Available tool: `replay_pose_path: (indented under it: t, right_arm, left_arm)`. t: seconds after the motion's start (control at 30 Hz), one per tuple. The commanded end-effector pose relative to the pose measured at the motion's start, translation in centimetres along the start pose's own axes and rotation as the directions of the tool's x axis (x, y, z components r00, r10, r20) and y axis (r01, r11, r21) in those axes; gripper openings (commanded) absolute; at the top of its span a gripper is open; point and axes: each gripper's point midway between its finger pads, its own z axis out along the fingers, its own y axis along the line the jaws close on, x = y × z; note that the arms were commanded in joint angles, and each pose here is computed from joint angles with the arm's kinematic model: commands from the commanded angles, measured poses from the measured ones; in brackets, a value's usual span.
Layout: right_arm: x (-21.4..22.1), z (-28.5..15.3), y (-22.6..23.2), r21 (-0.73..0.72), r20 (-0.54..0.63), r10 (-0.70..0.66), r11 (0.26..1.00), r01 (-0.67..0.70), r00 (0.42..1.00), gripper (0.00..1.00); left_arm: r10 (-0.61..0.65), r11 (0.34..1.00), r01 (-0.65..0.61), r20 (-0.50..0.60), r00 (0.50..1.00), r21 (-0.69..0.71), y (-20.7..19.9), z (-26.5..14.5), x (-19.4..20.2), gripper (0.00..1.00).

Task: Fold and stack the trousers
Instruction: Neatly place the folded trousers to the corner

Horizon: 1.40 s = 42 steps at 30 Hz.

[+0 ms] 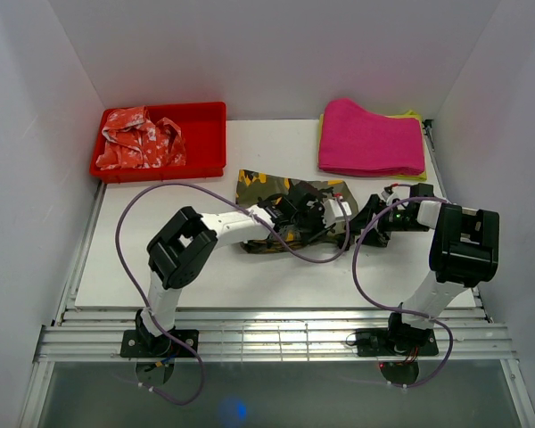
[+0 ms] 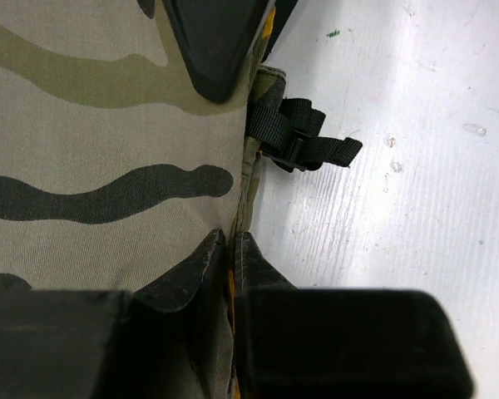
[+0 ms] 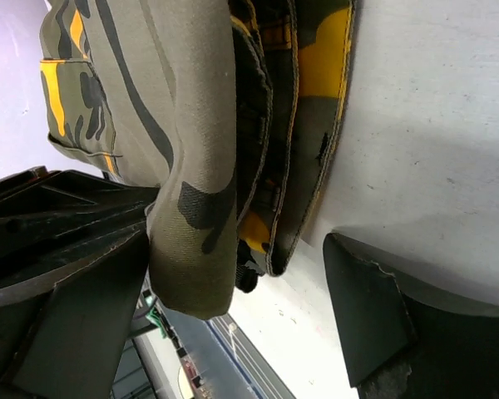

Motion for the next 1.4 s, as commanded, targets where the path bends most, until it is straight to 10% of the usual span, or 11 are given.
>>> replay_pose_path:
  t: [0.0, 0.47, 0.83, 0.9, 1.03, 1.17, 1.37]
  right_arm:
    - [0.0, 0.1, -0.3, 0.013, 0.004, 0.008, 1.000, -0.008, 1.000, 0.90]
    - [-0.6, 2.4, 1.3, -0.096, -0.003, 0.055, 0.994, -0.055, 0.998, 1.00]
    - [-1.1, 2.4, 1.5, -0.079, 0.012, 0.025, 0.997, -0.024, 1.000, 0.29]
    - [-1.4, 2.3, 1.6, -0.075, 0.013, 0.009, 0.997, -0.008, 1.000, 0.08]
    - [-1.4, 1.9, 1.9, -0.069, 0.016, -0.011, 0.998, 0.012, 1.000, 0.08]
    - [-1.0, 1.6, 2.0, -0.056, 0.026, -0.032, 0.998, 0.033, 0.999, 0.08]
    - [-0.8, 1.0, 1.6, 0.000, 0.040, -0.099, 0.995, 0.099, 0.994, 0.08]
  left_arm:
    - [-0.032, 0.999, 0.031, 0.141, 0.989, 0.007, 1.2, -2.3, -5.7, 0.00]
    - [-0.077, 0.994, 0.064, 0.167, 0.983, 0.083, 0.7, -2.3, -6.0, 0.00]
    - [-0.066, 0.994, 0.050, 0.175, 0.982, 0.094, -0.2, -3.7, -5.9, 0.00]
    - [-0.086, 0.993, 0.071, 0.159, 0.984, 0.093, -0.4, -4.7, -6.0, 0.18]
    - [-0.205, 0.978, 0.194, 0.176, 0.963, 0.082, 0.6, -10.1, -7.1, 0.53]
    - [-0.480, 0.876, 0.481, 0.195, 0.855, 0.046, 4.0, -18.4, -5.3, 0.62]
    - [-0.812, 0.543, 0.837, 0.212, 0.544, -0.071, 6.8, -27.2, 5.2, 0.92]
